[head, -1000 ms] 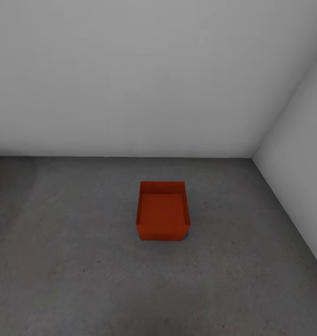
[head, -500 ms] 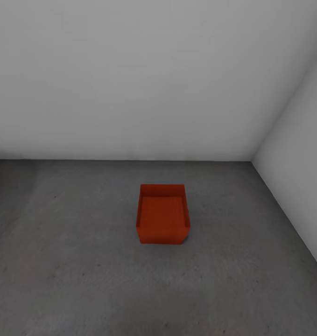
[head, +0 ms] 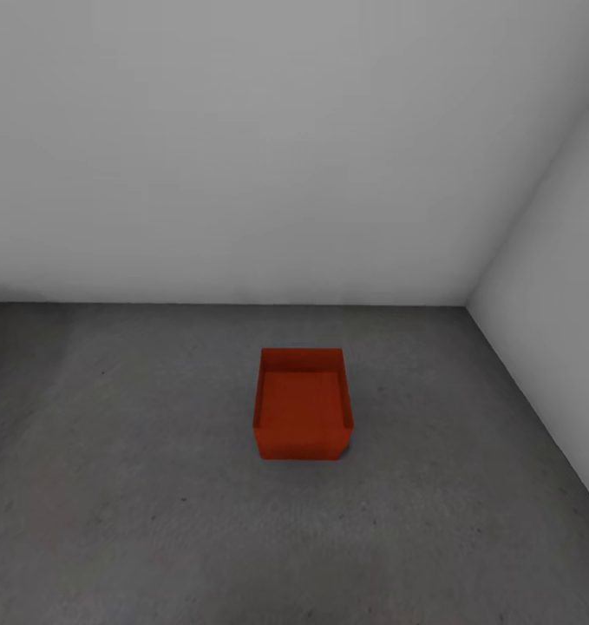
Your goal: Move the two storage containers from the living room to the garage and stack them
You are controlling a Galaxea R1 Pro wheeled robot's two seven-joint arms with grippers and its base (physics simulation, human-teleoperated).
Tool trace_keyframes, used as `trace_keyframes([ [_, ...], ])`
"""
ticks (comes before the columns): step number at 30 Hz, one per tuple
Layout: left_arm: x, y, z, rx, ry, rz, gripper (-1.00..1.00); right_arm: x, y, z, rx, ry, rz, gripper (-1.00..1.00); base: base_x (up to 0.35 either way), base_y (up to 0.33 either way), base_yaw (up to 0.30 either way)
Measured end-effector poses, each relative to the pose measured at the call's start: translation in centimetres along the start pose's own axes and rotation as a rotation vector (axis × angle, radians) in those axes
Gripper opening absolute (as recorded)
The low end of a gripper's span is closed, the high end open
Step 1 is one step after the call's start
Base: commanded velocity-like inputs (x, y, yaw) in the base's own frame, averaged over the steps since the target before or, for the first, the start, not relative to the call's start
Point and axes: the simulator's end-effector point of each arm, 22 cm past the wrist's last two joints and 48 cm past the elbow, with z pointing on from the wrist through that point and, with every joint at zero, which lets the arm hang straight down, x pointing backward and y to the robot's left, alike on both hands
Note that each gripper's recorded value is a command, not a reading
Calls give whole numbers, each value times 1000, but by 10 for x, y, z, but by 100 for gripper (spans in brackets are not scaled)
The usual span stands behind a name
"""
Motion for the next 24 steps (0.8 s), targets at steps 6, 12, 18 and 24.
trace_keyframes([
  [6, -3, 0, -1, 1, -8, -6, 100, -4, 0, -1, 1, -9, 3, 100, 0, 0, 0],
  [12, -7, -1, -2, 3, -18, -8, 100, -7, -1, -1, 1, -18, 5, 100, 0, 0, 0],
  [18, -8, -1, -4, 4, -25, -9, 100, -11, -1, -2, 2, -27, 8, 100, 0, 0, 0],
  [24, -3, 0, -5, 4, -23, -9, 100, -15, -2, -3, 3, -36, 10, 100, 0, 0, 0],
])
